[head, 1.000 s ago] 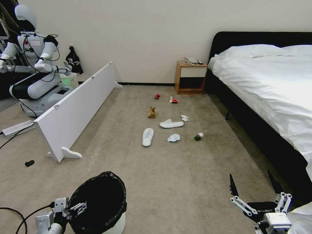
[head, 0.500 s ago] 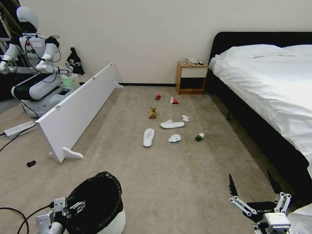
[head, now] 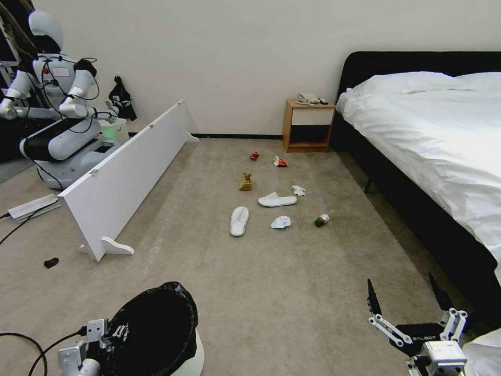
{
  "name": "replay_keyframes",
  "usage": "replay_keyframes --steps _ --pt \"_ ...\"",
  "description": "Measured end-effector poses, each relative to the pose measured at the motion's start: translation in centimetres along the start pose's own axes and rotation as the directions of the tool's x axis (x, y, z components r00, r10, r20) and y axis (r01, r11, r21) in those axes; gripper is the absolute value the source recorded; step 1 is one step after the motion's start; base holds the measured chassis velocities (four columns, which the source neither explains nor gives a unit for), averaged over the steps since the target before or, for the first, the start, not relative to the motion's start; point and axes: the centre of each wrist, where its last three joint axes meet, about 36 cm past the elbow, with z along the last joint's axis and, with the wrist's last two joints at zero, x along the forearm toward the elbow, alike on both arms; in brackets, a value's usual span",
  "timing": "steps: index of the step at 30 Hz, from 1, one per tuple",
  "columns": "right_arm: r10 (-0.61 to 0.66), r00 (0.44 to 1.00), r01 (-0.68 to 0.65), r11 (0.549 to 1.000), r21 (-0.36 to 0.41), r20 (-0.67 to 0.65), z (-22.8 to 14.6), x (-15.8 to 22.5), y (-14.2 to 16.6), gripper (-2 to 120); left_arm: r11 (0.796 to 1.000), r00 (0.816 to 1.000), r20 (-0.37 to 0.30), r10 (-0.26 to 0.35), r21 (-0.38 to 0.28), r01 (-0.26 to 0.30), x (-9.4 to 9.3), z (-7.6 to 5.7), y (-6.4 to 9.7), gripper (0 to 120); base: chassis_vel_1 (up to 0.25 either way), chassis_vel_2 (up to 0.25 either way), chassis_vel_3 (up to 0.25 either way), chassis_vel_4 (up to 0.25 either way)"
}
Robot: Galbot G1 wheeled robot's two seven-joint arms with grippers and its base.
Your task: Pick up the trash bin, then pick up the garbage from the floor and place it into the trash bin.
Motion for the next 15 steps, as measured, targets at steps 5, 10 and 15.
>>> replay_keyframes --steps 5,10,15 --pt "0.000 1.000 0.000 1.000 0.000 0.000 0.0 0.0 0.0 100 1.000 1.000 -0.006 0.003 0.000 -0.003 0.2 0.3 -0.1 24 0.000 0.000 0.000 0.000" --pt "0.000 1.000 0.000 1.000 0.000 -0.001 -0.1 0.0 0.0 100 1.000 1.000 -0.007 0.009 0.000 -0.009 0.4 0.4 -0.2 24 0.000 0.000 0.000 0.000" --pt "0.001 1.000 -0.001 1.000 0.001 -0.001 -0.1 0.1 0.0 100 1.000 1.000 0.006 0.021 -0.001 -0.021 1.3 0.1 -0.4 20 0.000 0.000 0.000 0.000"
